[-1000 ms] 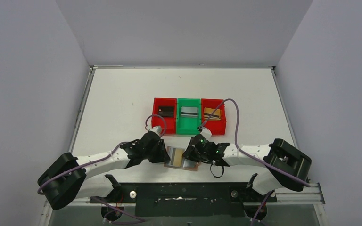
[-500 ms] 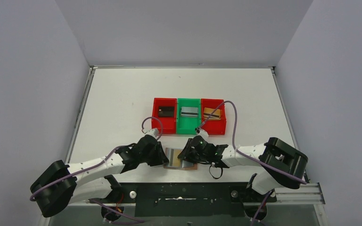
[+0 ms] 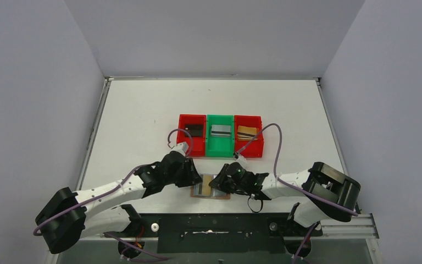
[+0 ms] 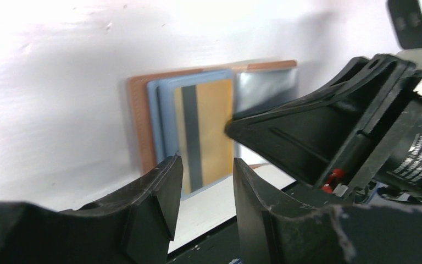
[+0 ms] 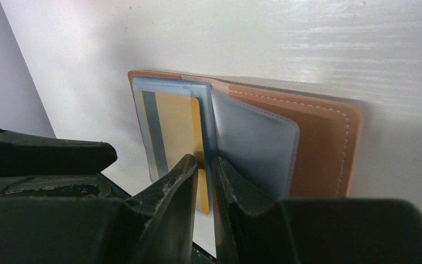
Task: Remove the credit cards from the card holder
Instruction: Remove the credit card from the card holder.
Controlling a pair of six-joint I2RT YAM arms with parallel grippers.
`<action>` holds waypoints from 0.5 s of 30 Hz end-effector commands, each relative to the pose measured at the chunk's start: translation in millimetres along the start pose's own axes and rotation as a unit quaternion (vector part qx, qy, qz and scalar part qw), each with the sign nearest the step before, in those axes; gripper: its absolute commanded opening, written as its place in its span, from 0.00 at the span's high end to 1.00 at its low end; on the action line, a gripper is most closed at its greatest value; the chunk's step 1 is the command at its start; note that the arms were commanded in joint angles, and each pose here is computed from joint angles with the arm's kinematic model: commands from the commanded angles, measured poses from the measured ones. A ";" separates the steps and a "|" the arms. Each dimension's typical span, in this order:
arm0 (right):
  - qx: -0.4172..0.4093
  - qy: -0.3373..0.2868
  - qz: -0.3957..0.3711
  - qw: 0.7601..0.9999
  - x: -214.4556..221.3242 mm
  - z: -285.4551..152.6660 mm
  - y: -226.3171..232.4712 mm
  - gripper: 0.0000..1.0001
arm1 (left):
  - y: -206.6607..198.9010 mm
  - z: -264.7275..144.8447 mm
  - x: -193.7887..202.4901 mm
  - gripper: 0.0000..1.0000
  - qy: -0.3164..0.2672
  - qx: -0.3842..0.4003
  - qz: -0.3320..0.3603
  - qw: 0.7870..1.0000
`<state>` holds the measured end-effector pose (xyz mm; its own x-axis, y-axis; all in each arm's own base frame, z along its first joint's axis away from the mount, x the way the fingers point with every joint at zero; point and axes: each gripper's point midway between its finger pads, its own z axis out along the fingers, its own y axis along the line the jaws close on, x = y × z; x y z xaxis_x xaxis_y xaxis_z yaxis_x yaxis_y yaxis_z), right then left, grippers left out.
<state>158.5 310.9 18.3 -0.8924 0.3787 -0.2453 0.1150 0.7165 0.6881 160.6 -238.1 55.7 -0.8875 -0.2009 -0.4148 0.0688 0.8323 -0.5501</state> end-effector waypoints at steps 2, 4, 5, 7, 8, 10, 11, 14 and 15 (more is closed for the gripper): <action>0.011 -0.036 0.034 0.999 -7.6 -5.2 -19.3 0.79 | -34.6 6.6 -13.9 0.65 -0.002 0.048 0.023 0.999; -0.020 -0.040 0.039 0.998 -10.1 -7.7 -14.3 0.79 | -26.6 12.0 -6.3 0.67 0.012 0.035 0.023 0.999; -0.031 -0.040 0.041 0.998 -10.3 -8.3 -13.0 0.79 | -22.4 13.9 -2.7 0.68 0.018 0.030 0.022 0.999; -0.042 -0.037 0.044 0.997 -9.2 -8.4 -13.7 0.81 | -13.6 16.4 4.3 0.69 0.027 0.019 0.019 0.999; -0.043 -0.038 0.045 0.997 -9.1 -7.7 -13.7 0.81 | -10.3 17.2 6.9 0.70 0.030 0.017 0.018 0.999; -0.047 -0.034 0.044 0.997 -7.0 -6.4 -13.5 0.82 | -6.8 18.5 12.8 0.74 0.037 0.019 0.017 0.999; -0.050 -0.031 0.045 0.997 -6.2 -5.9 -13.0 0.84 | -5.5 19.4 16.3 0.78 0.041 0.024 0.016 0.999; -0.062 -0.033 0.058 0.996 -6.1 -6.0 -12.2 0.86 | 0.7 22.6 27.8 0.82 0.063 0.023 0.018 0.998; -0.068 -0.034 0.061 0.995 -5.9 -6.8 -12.6 0.86 | 2.6 23.3 30.7 0.83 0.068 0.020 0.020 0.997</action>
<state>155.9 298.4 16.9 -0.8592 0.4689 -0.2049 0.1493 0.6128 0.7761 148.3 -244.4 25.4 -0.9306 -0.1232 -0.3447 0.0853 0.8428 -0.5314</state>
